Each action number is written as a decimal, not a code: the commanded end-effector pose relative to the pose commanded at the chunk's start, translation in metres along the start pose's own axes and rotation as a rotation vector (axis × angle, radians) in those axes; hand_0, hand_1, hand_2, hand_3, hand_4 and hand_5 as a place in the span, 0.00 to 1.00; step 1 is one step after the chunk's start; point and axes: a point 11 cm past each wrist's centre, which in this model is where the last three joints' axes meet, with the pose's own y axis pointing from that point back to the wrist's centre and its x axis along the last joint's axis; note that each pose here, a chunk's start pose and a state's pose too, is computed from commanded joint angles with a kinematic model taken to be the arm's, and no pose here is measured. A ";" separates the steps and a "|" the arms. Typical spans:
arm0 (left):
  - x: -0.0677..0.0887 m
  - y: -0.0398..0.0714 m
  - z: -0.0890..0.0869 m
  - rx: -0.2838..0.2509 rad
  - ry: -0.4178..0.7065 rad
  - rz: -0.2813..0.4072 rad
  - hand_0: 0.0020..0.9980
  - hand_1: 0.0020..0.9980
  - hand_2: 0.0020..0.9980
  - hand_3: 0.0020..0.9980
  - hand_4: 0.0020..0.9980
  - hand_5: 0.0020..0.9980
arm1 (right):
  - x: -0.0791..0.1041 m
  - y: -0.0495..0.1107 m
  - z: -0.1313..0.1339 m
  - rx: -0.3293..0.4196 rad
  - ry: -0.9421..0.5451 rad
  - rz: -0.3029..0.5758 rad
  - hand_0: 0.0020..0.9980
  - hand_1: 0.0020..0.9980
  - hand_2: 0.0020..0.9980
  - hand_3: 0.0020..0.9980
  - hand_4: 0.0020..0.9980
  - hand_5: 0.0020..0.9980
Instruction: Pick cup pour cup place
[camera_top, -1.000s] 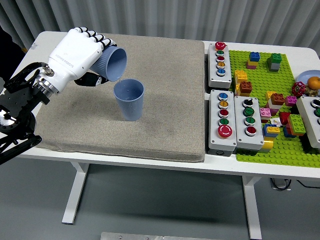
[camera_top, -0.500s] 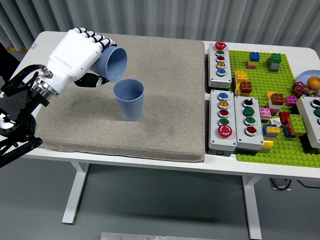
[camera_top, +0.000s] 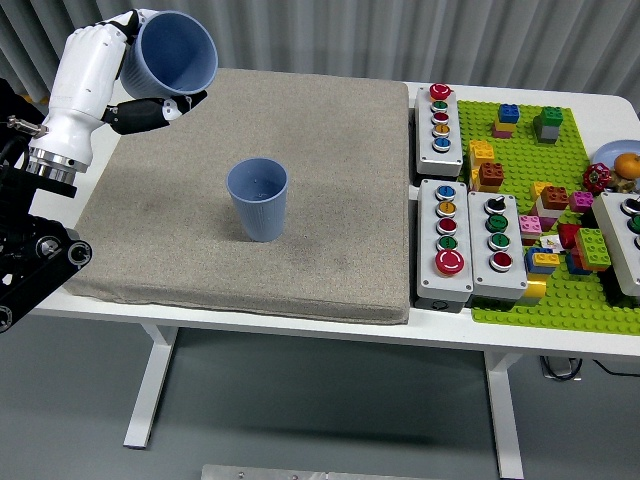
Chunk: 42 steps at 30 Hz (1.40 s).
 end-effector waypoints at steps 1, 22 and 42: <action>-0.003 0.003 -0.004 0.027 0.041 0.008 0.47 0.49 0.63 0.57 0.77 0.22 | 0.000 0.000 0.001 -0.002 0.001 0.001 0.70 0.63 0.56 0.56 0.00 0.01; -0.085 0.086 -0.066 0.546 0.566 0.086 0.49 0.50 0.63 0.57 0.77 0.24 | 0.002 -0.002 0.010 -0.016 0.014 0.007 0.70 0.63 0.56 0.56 0.00 0.01; -0.113 0.117 -0.082 0.544 0.592 0.123 0.53 0.55 0.63 0.57 0.74 0.25 | -0.002 -0.001 0.007 -0.010 0.013 0.001 0.70 0.63 0.56 0.57 0.00 0.02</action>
